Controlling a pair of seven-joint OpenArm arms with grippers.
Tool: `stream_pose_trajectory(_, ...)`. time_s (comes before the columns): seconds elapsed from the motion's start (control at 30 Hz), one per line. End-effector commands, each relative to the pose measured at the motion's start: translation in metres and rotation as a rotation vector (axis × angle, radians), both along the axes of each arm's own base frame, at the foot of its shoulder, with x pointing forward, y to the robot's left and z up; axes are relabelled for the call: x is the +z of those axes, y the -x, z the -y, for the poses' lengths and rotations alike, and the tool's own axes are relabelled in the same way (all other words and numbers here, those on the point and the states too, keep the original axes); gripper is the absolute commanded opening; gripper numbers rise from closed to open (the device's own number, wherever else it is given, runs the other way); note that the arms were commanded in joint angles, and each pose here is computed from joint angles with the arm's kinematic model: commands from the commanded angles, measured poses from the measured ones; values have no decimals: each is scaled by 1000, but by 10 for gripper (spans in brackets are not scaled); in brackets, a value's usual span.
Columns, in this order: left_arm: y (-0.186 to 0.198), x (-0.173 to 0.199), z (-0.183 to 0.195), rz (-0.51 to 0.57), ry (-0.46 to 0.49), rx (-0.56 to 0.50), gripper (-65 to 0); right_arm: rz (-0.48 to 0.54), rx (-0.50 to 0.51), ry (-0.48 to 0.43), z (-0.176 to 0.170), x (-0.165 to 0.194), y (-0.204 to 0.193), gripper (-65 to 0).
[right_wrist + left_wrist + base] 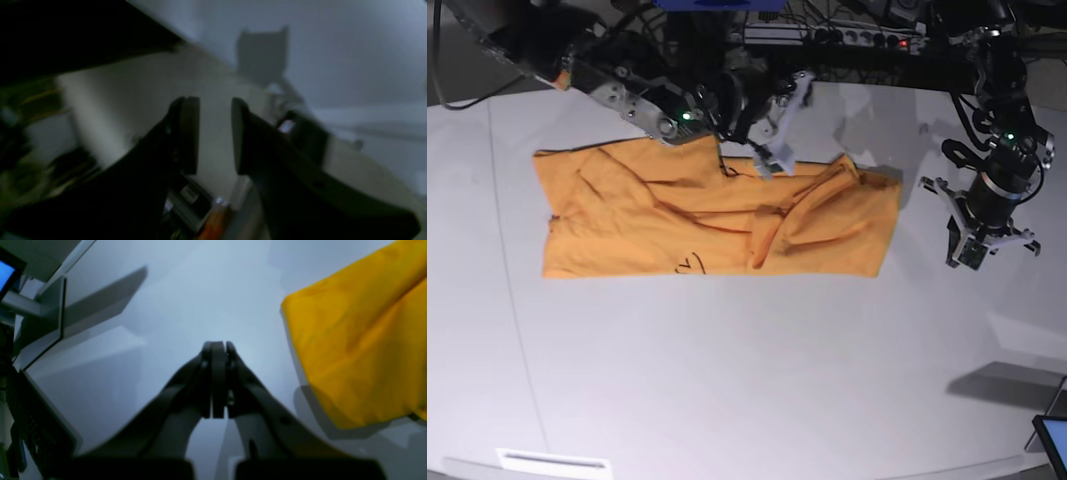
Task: Fold the T-shirt properly
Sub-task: 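Swing the right gripper over to the shirt's hem end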
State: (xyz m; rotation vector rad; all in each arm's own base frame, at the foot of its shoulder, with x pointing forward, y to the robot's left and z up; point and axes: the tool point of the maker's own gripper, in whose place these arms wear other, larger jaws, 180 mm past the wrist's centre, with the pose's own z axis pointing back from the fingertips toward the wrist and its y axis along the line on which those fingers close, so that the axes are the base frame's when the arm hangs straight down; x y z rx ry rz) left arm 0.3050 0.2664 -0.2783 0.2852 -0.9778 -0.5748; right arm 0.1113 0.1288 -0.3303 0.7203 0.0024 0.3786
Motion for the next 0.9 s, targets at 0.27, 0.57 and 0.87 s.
stream_pose_trajectory(0.27, -5, -3, -10, 1, 11, 18, -650, -67, 73, -140, -27, 39, 7, -486)
stream_pose_trajectory(0.57, -5, 0, -10, 7, 8, 19, -650, -21, 13, -116, -34, 29, -21, -486)
stream_pose_trajectory(0.87, -11, 34, -5, 96, -36, -10, -650, -14, -36, -46, -38, 8, -48, -486)
